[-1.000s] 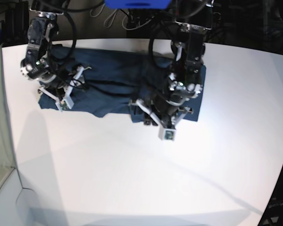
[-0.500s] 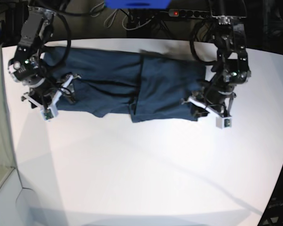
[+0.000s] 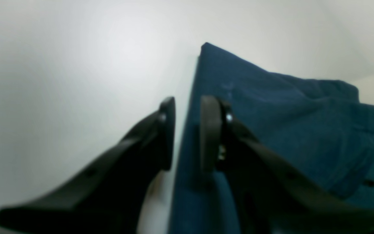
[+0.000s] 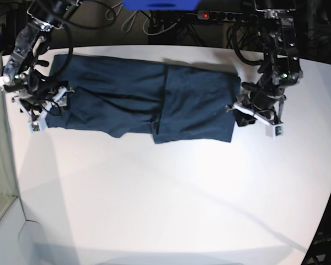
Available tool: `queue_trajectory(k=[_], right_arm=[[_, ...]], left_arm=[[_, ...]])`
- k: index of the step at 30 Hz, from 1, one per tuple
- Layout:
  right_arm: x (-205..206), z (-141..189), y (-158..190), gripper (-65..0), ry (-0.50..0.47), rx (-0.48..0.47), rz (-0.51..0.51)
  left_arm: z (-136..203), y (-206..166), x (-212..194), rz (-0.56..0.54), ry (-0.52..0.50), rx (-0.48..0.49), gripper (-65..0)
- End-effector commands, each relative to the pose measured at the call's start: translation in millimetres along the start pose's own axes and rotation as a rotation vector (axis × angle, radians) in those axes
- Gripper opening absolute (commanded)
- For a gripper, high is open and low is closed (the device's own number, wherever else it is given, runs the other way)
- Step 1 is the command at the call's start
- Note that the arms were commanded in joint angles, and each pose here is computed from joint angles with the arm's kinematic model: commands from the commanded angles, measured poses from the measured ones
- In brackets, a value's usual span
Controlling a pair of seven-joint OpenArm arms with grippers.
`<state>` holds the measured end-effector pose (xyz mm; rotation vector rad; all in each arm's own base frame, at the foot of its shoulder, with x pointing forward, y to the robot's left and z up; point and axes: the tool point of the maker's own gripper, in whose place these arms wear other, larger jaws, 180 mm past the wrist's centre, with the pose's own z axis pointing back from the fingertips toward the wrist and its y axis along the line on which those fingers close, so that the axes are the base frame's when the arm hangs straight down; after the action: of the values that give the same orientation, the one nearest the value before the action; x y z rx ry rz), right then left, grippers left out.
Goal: Layout the t-shirt on the table in an organized manner, then fold the t-shirt properly
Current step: 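Regrasp both ends of the folded strip with both grippers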
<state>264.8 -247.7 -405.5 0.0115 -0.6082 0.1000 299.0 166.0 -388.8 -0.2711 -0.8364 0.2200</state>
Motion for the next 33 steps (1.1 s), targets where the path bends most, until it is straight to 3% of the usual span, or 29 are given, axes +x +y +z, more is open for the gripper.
queue_trajectory(k=[1, 10, 19, 27, 33], right_arm=[[13, 4, -7, -19.8, -0.044, -0.010, 0.010], [5, 1, -4, -19.8, -0.024, 0.000, 0.001], [-30, -22, 11, -21.8, 0.076, 0.076, -0.056], [-31, -24, 20, -46.2, 0.081, 0.093, -0.062], [-33, -29, 44, -65.0, 0.107, 0.144, 0.014]], left_arm=[[2, -2, 14, -0.012, -0.044, -0.010, -51.6], [-6, 6, -5, 0.010, 0.009, 0.007, -51.6], [-7, 8, -12, 0.015, 0.027, 0.010, -51.6], [-14, 12, -27, 0.037, 0.069, 0.018, -51.6], [-18, 19, -41, 0.054, 0.108, 0.031, -51.6]])
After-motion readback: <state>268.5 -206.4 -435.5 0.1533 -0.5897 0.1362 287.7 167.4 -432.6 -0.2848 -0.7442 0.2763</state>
